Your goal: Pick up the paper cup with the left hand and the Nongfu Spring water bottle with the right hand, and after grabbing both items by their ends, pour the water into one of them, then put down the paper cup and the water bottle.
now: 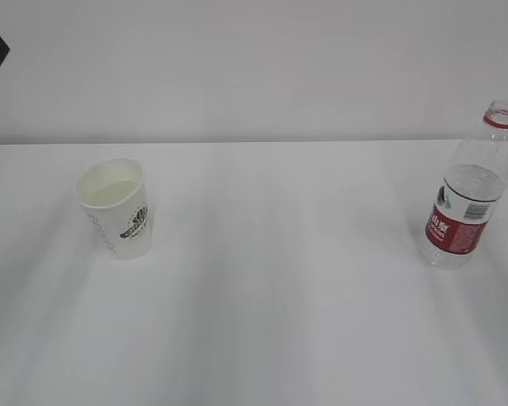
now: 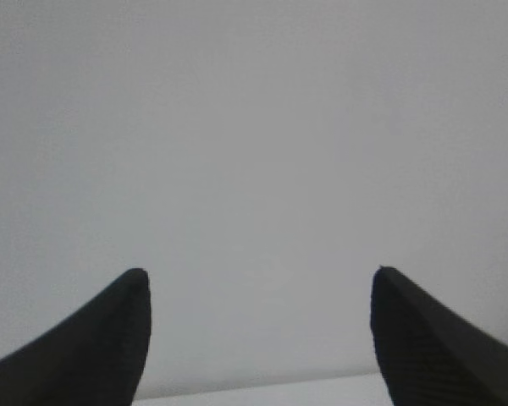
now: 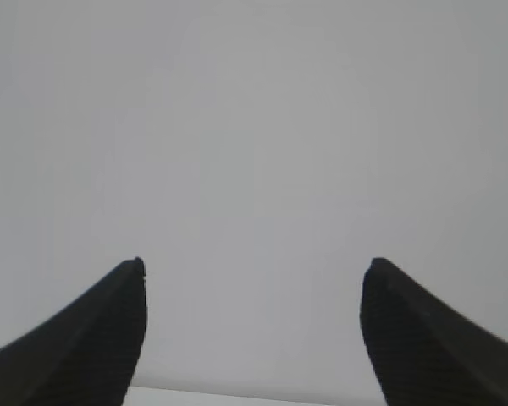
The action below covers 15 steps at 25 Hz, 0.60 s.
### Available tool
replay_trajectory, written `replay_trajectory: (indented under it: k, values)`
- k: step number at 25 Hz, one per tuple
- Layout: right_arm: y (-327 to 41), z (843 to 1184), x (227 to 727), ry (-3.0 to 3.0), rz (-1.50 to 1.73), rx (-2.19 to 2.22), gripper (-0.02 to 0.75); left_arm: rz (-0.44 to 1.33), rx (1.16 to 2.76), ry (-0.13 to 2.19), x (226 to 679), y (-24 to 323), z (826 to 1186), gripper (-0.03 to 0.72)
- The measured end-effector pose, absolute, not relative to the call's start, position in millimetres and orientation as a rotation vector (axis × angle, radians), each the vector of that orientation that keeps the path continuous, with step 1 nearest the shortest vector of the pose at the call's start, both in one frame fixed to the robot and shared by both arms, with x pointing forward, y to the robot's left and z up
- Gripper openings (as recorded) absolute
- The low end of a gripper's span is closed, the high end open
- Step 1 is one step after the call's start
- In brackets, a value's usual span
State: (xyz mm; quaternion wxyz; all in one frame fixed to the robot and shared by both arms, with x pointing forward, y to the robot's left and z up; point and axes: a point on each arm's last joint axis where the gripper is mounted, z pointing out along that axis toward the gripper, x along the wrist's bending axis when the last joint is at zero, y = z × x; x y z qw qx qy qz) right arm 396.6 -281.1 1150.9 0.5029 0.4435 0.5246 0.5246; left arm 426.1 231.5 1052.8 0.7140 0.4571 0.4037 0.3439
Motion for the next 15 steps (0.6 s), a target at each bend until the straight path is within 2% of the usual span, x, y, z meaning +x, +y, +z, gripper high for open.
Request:
replay_trajectory:
  k: [6,15]
  values:
    - [-278.3,1161.6,379.8,1.321,1.294,1.055,0.593,0.785,1.176,0.951,420.7,232.4,1082.5,0.591]
    - [-273.2,1158.6,364.0,1.464,1.29,1.072,0.593,0.812,1.255,1.037,392.4,246.4,1096.6,0.59]
